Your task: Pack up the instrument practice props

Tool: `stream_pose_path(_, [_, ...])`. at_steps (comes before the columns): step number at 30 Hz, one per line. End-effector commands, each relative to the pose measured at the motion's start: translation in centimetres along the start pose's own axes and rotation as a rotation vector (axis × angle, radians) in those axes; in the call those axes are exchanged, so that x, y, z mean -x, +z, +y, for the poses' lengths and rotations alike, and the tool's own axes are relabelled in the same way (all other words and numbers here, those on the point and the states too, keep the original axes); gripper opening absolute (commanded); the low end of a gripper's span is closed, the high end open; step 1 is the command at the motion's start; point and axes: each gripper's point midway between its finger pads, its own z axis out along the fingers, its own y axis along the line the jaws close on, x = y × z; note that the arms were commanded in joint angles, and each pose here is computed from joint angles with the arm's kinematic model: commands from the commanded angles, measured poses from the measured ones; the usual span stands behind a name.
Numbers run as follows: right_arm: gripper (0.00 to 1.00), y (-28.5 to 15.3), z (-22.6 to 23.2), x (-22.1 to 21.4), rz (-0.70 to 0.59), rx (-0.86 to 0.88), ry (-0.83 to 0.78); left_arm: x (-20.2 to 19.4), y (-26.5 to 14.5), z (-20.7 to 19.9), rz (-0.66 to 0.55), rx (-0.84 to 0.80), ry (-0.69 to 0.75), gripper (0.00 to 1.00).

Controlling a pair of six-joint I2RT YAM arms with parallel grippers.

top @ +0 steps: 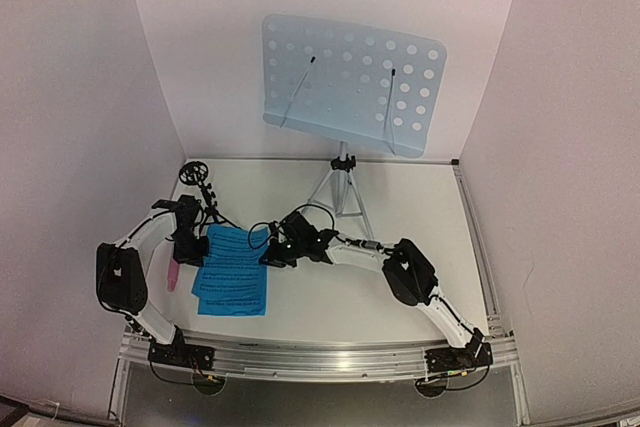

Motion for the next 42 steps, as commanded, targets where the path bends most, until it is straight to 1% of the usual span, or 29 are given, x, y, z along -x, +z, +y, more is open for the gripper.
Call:
stream_pose_path(1, [0.00, 0.8, -1.4, 0.5, 0.008, -0.013, -0.001, 0.1, -0.3, 0.5, 0.006, 0.014, -0.049, 0.00])
stream_pose_path(7, [0.00, 0.8, -2.0, 0.3, 0.013, -0.026, 0.004, -0.3, 0.4, 1.2, 0.051, -0.007, -0.102, 0.00])
stream_pose_path(13, [0.00, 0.8, -2.2, 0.3, 0.012, -0.030, 0.003, -0.3, 0.6, 1.6, 0.058, -0.015, -0.124, 0.00])
stream_pose_path(19, [0.00, 0.8, -1.4, 0.7, 0.007, -0.021, -0.023, -0.5, 0.7, 2.2, 0.074, -0.019, -0.160, 0.00])
stream_pose_path(30, [0.00, 0.7, -2.2, 0.1, 0.038, -0.044, -0.036, -2.8, 1.2, 1.8, 0.104, -0.091, -0.231, 0.00])
stream_pose_path(34, [0.00, 0.8, -2.2, 0.2, 0.034, -0.047, -0.033, -1.8, 1.3, 2.4, 0.099, -0.101, -0.265, 0.00])
stream_pose_path(39, [0.00, 0.5, -2.7, 0.3, 0.019, -0.067, -0.018, 0.3, 0.6, 2.7, 0.059, -0.074, -0.221, 0.00])
stream_pose_path(42, [0.00, 0.2, -3.0, 0.2, 0.008, -0.084, -0.016, 0.8, 0.8, 3.0, 0.050, -0.053, -0.203, 0.00])
